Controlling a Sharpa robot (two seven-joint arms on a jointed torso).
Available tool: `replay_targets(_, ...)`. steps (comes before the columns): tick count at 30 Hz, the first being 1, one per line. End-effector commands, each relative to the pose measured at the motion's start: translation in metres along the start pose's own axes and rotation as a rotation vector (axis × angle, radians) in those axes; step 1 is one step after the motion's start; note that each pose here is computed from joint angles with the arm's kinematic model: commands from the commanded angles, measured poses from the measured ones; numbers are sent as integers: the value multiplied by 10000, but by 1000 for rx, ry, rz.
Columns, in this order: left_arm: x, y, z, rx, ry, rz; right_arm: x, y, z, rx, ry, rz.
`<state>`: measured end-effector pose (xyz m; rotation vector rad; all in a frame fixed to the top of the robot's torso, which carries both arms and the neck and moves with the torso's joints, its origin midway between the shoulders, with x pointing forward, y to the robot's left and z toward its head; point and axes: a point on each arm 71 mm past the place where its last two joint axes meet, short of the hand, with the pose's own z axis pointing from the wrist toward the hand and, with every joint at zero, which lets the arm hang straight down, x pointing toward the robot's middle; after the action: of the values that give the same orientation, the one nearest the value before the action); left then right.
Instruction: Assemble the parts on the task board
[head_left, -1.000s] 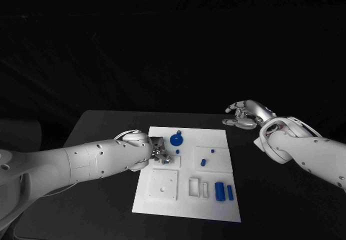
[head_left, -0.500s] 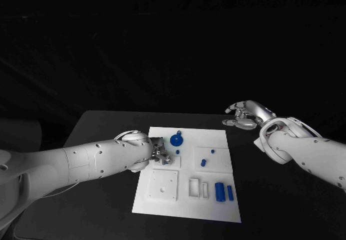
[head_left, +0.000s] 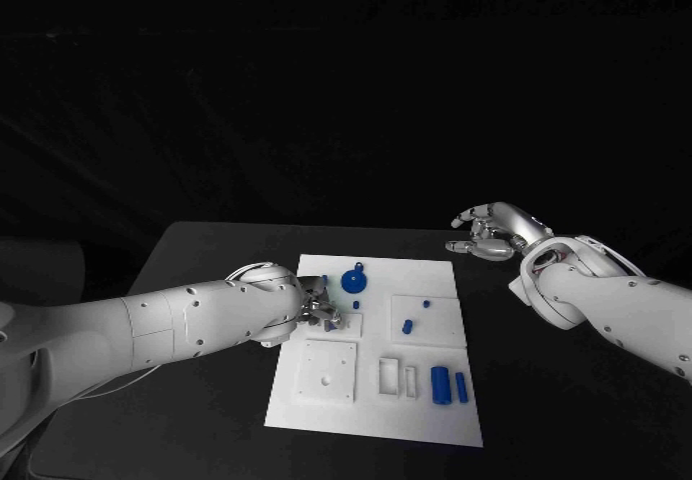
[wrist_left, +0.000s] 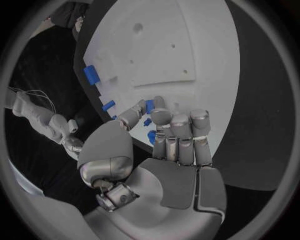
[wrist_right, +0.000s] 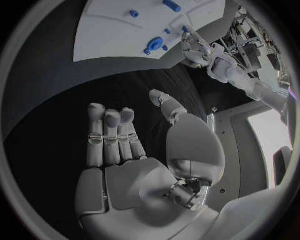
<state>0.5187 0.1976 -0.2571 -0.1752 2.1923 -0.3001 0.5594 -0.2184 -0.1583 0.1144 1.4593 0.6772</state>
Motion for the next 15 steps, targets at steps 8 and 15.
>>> replay_targets(8, -57, -98, -30, 31, -12, -26, 13, -1, 4, -3, 16, -2)
replay_targets(15, -119, -114, -37, 24, 20, 4, 18, 4, 7, -4, 18, -1)
